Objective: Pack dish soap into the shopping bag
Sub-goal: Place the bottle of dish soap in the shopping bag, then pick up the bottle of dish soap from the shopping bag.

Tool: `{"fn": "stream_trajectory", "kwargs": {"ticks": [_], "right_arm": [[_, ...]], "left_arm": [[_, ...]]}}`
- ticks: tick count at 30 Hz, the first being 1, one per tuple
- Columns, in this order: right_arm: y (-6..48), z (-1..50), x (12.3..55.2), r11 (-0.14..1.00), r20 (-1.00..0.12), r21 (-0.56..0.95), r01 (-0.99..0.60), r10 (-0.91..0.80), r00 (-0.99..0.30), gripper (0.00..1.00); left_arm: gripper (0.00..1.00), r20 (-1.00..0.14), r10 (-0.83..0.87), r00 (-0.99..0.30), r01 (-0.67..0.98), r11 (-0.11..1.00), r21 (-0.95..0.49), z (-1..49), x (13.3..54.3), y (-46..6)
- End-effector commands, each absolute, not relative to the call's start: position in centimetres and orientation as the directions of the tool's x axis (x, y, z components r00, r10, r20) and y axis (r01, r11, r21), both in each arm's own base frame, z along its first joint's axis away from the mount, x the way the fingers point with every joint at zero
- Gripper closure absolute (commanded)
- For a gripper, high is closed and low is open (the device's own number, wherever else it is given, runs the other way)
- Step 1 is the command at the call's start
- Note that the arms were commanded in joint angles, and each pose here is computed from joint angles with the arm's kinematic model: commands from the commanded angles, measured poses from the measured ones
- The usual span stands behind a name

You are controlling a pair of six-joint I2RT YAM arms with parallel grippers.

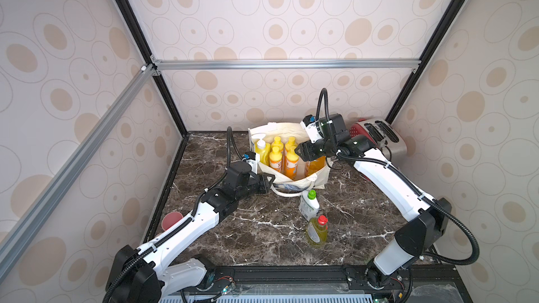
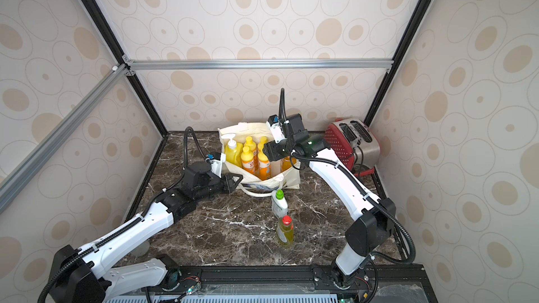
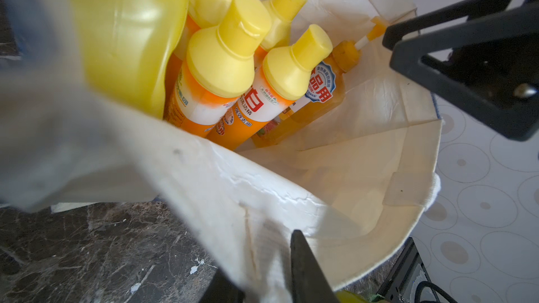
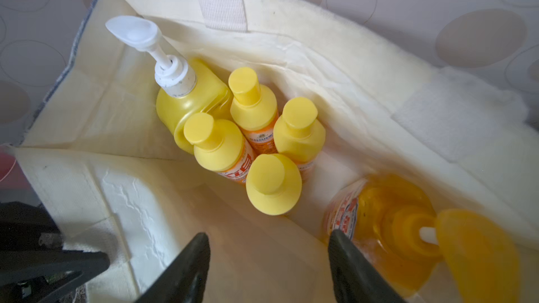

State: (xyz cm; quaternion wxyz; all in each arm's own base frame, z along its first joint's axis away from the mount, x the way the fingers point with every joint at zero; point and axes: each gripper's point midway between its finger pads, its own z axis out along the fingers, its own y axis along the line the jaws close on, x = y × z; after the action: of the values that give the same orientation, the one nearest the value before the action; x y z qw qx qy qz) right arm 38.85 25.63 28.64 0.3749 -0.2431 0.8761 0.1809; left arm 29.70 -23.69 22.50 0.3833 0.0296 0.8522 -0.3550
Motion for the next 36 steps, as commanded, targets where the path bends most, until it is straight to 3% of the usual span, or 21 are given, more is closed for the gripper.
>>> {"fn": "stream_trajectory", "kwargs": {"ticks": [1,12,30,36], "right_arm": [[26.3,26.8,38.7,0.798,-0.709,0.145,-0.584,-0.328,-0.624,0.34],[28.0,25.1,41.3,0.79,-0.683,0.132,-0.599,-0.365,-0.632,0.38],[28.8,24.9,41.8,0.774,-0.691,0.121,-0.622,-0.384,-0.612,0.73],[29.5,26.0,41.8,0.763,-0.711,0.107,-0.637,-0.389,-0.586,0.81]], "left_arm": [[0.74,-0.683,-0.197,-0.703,0.354,0.736,-0.577,23.1,29.1,-24.1],[0.74,-0.684,-0.191,-0.704,0.35,0.745,-0.568,22.9,28.9,-23.8],[0.73,-0.682,-0.181,-0.709,0.354,0.745,-0.566,22.6,29.0,-24.0],[0.73,-0.681,-0.178,-0.71,0.355,0.745,-0.564,22.6,28.9,-24.0]]}}
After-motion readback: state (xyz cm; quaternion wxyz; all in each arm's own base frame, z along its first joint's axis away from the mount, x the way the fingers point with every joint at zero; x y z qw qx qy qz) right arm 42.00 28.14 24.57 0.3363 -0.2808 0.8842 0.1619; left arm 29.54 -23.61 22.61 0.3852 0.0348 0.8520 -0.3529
